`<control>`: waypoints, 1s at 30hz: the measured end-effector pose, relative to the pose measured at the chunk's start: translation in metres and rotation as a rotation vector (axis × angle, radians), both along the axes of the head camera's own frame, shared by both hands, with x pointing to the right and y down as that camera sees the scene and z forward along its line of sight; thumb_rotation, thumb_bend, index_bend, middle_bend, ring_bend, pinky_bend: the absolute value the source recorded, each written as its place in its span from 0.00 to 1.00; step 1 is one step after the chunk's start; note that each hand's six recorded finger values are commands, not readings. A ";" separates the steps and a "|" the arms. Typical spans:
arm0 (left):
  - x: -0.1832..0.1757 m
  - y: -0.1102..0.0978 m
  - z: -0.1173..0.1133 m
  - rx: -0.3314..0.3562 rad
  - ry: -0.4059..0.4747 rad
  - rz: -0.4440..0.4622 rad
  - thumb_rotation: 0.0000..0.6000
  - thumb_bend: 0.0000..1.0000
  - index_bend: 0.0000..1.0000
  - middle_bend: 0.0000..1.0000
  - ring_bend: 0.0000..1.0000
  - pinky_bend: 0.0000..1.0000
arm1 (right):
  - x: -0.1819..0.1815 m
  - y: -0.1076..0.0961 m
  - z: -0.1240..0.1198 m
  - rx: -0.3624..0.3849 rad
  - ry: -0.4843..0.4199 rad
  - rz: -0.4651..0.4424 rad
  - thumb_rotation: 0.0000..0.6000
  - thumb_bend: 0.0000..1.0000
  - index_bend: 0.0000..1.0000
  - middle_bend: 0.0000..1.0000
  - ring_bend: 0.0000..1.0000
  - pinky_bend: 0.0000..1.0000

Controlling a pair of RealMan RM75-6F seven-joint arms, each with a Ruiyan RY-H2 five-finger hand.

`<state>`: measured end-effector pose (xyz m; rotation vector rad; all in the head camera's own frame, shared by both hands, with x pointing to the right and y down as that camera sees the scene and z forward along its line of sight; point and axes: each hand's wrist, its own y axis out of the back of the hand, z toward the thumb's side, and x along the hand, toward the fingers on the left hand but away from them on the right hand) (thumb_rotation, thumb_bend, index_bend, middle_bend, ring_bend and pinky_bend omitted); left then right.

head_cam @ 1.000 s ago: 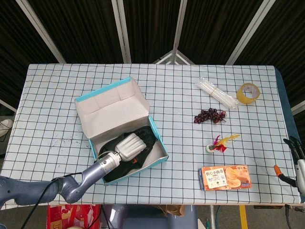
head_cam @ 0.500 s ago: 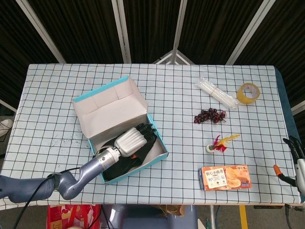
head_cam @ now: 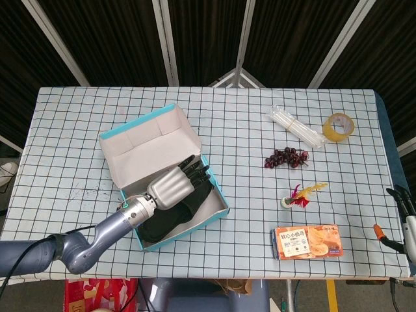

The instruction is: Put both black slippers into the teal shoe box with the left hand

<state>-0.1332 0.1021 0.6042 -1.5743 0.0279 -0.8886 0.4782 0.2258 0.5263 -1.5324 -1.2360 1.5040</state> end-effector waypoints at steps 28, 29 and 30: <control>-0.232 0.065 -0.117 0.016 0.156 -0.793 1.00 0.23 0.17 0.08 0.03 0.11 | -0.020 0.008 -0.021 0.013 -0.029 -0.136 1.00 0.31 0.15 0.11 0.18 0.15; -0.247 0.071 -0.117 0.031 0.169 -0.840 1.00 0.23 0.15 0.07 0.02 0.11 | -0.020 0.009 -0.021 0.007 -0.027 -0.140 1.00 0.31 0.15 0.11 0.18 0.15; -0.266 0.079 -0.118 0.055 0.180 -0.893 1.00 0.23 0.14 0.07 0.02 0.10 | -0.021 0.009 -0.021 0.002 -0.025 -0.143 1.00 0.31 0.15 0.11 0.18 0.15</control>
